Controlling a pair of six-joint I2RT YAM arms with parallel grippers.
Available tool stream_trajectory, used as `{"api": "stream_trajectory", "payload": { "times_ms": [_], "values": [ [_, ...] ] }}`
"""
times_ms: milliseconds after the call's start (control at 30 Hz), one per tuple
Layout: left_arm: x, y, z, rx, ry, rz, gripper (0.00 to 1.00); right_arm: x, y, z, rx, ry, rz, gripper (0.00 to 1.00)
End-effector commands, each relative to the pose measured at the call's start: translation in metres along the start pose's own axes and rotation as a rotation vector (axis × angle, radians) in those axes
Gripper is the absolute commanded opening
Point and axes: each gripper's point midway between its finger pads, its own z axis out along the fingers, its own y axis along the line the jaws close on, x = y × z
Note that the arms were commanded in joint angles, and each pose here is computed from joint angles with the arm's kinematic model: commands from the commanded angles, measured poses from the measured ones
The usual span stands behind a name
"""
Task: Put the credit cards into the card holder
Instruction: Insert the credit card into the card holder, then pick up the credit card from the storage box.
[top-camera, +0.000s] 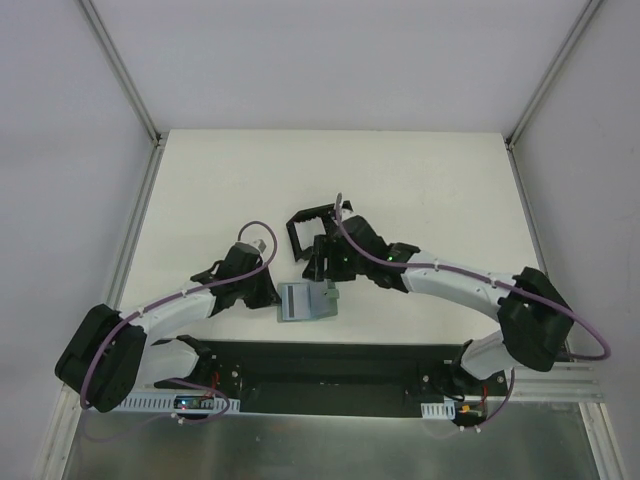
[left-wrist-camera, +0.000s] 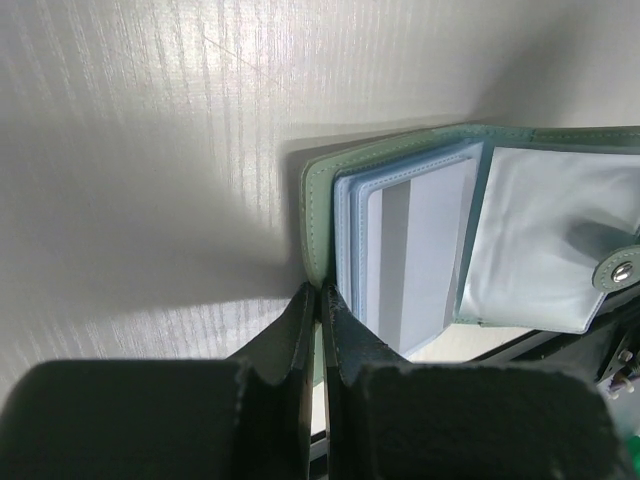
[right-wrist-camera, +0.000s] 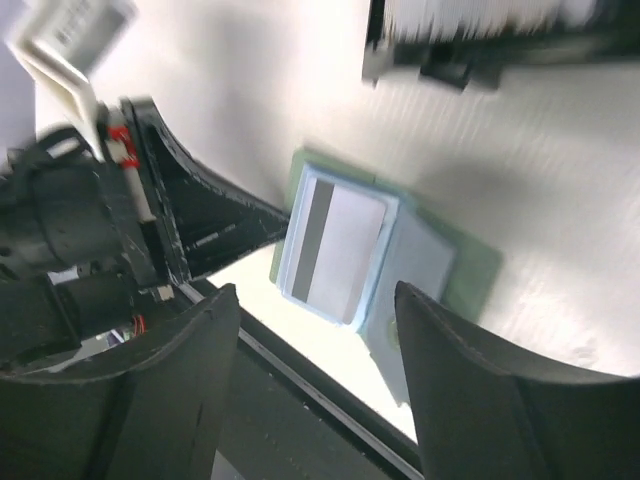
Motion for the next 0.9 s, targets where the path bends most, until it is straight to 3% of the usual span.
{"api": "stream_trajectory", "payload": {
  "times_ms": [0,400,867],
  "values": [
    [-0.006,-0.004,-0.008,0.000,-0.009,0.024,0.00,-0.051,-0.002,-0.028,0.022,-0.101,-0.070,0.68],
    [-0.012,-0.016,-0.014,0.032,-0.022,0.033,0.00,-0.122,-0.025,0.000,0.096,-0.052,-0.101,0.73],
    [-0.014,-0.019,-0.016,0.041,-0.022,0.040,0.00,-0.136,-0.054,0.057,0.099,0.041,-0.063,0.80]
  ]
}}
